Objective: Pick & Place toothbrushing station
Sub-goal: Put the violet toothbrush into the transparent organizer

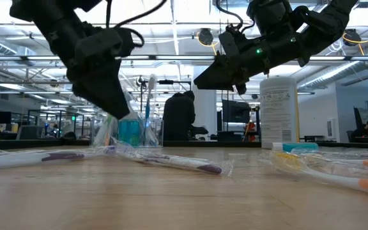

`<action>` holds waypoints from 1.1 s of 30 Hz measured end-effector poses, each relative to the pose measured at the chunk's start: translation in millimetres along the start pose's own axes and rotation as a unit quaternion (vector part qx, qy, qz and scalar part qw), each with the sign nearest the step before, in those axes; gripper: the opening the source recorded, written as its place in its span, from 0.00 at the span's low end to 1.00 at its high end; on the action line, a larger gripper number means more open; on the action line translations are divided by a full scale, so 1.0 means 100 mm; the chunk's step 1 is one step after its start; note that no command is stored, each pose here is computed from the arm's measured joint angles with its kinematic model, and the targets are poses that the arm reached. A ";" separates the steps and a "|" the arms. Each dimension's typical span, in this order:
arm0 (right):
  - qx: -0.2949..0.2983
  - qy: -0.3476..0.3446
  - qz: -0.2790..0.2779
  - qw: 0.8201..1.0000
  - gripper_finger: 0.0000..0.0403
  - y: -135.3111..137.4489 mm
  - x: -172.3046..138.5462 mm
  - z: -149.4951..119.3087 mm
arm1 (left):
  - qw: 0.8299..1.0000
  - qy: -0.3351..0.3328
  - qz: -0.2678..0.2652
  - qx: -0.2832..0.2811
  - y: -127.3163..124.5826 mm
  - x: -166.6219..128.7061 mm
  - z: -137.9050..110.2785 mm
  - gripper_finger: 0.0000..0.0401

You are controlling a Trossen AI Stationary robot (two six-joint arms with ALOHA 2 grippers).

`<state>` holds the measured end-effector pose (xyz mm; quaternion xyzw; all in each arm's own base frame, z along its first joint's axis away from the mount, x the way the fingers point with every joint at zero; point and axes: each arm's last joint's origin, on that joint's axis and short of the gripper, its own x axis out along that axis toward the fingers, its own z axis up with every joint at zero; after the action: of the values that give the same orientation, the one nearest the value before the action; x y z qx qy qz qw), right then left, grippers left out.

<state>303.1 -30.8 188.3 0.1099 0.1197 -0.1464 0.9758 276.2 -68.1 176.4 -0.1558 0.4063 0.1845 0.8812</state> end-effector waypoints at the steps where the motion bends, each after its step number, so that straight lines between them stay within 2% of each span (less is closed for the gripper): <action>1: 0.004 0.000 0.000 1.000 0.26 0.00 0.00 0.00 | 1.000 0.008 0.000 -0.003 0.00 0.02 -0.02 0.46; 11: 0.006 0.000 0.000 1.000 0.26 0.00 0.00 0.00 | 0.995 0.091 -0.011 -0.047 -0.03 0.26 -0.19 0.46; 20: 0.006 0.000 0.000 1.000 0.26 0.00 0.00 0.00 | 0.992 0.117 0.009 -0.039 -0.03 0.41 -0.29 0.46; 26: 0.006 0.000 0.000 1.000 0.26 0.00 0.00 0.00 | 0.993 0.109 -0.009 -0.037 -0.01 0.28 -0.22 0.46; 33: 0.006 0.000 0.000 1.000 0.26 0.00 0.00 0.00 | 0.995 0.068 -0.014 -0.068 0.01 0.06 -0.10 0.46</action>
<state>303.1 -30.7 188.3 0.1156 0.1188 -0.1471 0.9751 272.8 -70.2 165.7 -0.2335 0.4497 0.1881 0.8414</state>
